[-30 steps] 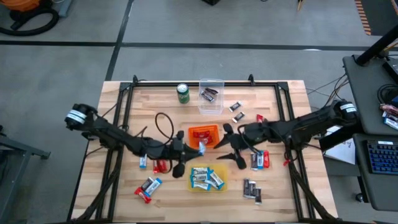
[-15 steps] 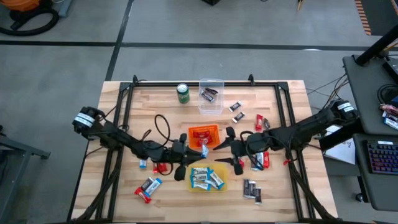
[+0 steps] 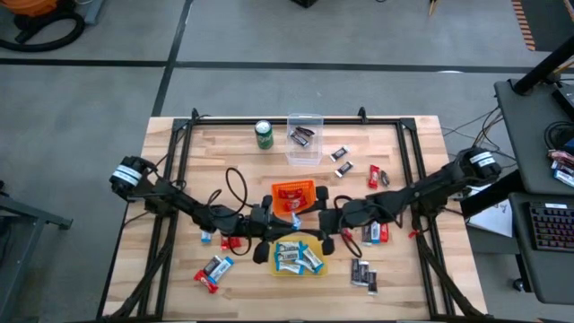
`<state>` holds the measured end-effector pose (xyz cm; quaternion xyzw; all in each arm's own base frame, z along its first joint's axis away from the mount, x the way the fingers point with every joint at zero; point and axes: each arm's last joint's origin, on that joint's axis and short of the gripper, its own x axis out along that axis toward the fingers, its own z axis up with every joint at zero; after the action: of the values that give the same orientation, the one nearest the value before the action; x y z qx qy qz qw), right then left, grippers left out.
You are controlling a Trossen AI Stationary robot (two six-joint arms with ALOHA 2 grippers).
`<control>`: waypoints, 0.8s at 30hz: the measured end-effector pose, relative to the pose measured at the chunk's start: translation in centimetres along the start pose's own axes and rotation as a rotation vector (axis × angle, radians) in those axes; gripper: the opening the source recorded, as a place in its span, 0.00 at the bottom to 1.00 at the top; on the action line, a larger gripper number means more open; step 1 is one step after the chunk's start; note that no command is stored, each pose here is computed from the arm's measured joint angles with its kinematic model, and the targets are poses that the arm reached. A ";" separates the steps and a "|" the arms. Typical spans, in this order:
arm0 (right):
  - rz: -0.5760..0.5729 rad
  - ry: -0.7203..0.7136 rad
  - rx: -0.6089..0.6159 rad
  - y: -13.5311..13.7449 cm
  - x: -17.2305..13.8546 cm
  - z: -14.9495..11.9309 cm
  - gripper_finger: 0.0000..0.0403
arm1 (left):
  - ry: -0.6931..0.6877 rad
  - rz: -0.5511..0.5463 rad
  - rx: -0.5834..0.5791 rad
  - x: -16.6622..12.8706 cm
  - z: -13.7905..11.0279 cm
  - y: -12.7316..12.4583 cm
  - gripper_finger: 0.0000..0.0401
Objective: Sort candy
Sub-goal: Put the white candy into the yellow bin
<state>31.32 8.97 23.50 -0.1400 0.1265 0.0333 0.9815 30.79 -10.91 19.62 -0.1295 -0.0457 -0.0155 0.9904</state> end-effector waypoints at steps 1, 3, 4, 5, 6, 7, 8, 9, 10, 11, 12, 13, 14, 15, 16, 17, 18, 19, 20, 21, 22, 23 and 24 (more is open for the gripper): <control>-0.001 0.001 -0.010 0.0 0.1 0.0 0.50 | -0.001 0.000 0.000 0.0 0.0 0.0 0.02; -0.003 -0.003 -0.019 0.0 0.2 0.1 0.48 | -0.004 -0.001 0.000 0.0 0.0 0.0 0.02; -0.003 -0.002 -0.021 0.0 0.2 0.1 0.47 | -0.004 -0.001 0.000 0.0 0.0 0.0 0.02; -0.003 0.000 -0.022 0.0 0.2 0.1 0.45 | -0.004 -0.002 0.000 0.0 0.0 0.0 0.02; -0.001 0.002 -0.024 0.0 0.2 0.1 0.42 | -0.002 0.000 -0.001 0.0 0.0 0.0 0.02; 0.000 0.005 -0.027 0.0 0.2 0.0 0.39 | 0.000 0.005 -0.002 0.0 0.0 0.0 0.02; 0.004 0.006 -0.031 0.0 0.2 0.0 0.35 | 0.001 0.008 -0.003 0.0 0.0 0.0 0.02; 0.014 0.005 -0.033 0.1 0.2 0.0 0.31 | 0.003 0.009 -0.003 0.0 0.0 0.1 0.03; 0.028 0.002 -0.032 0.1 0.2 0.0 0.26 | 0.005 0.008 -0.003 0.0 -0.1 0.1 0.04; 0.043 -0.001 -0.033 0.1 0.1 0.0 0.21 | 0.009 0.009 -0.002 0.0 -0.1 0.1 0.05; 0.056 -0.003 -0.034 0.2 0.1 0.0 0.16 | 0.012 0.007 -0.002 0.0 -0.1 0.1 0.07; 0.069 -0.005 -0.040 0.2 0.1 0.0 0.12 | 0.015 0.007 -0.001 0.0 -0.2 0.1 0.09; 0.079 -0.007 -0.041 0.2 0.1 0.1 0.07 | 0.017 0.005 0.000 0.0 -0.2 0.0 0.11; 0.082 -0.007 -0.042 0.2 0.1 0.1 0.06 | 0.018 0.005 0.000 0.0 -0.2 0.0 0.14; 0.081 -0.005 -0.039 0.2 0.1 0.1 0.05 | 0.019 0.005 0.000 0.0 -0.2 0.0 0.16; 0.083 0.001 -0.028 0.2 0.0 0.1 0.05 | 0.022 0.006 0.000 0.0 -0.2 0.1 0.18; 0.087 0.014 -0.018 0.2 -0.1 0.0 0.05 | 0.034 0.009 0.004 -0.1 -0.2 0.1 0.20; 0.096 0.030 0.000 0.2 -0.1 -0.1 0.05 | 0.051 0.011 0.008 -0.1 -0.1 0.1 0.22; 0.118 0.049 0.024 0.2 -0.3 -0.2 0.05 | 0.075 0.015 0.012 -0.2 -0.1 0.1 0.23; 0.155 0.070 0.051 0.3 -0.5 -0.3 0.05 | 0.103 0.021 0.014 -0.4 -0.1 0.1 0.25; 0.193 0.087 0.079 0.4 -0.5 -0.5 0.05 | 0.130 0.029 0.013 -0.5 0.0 0.1 0.26; 0.236 0.105 0.107 0.6 -0.6 -0.6 0.05 | 0.160 0.038 0.010 -0.7 0.2 0.2 0.27; 0.279 0.131 0.135 0.7 -0.7 -0.8 0.05 | 0.194 0.049 0.005 -0.9 0.3 0.3 0.27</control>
<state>30.40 9.42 22.70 -0.0566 0.2102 0.1516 0.9642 29.84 -10.57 19.75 -0.1259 0.0536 -0.0037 0.9906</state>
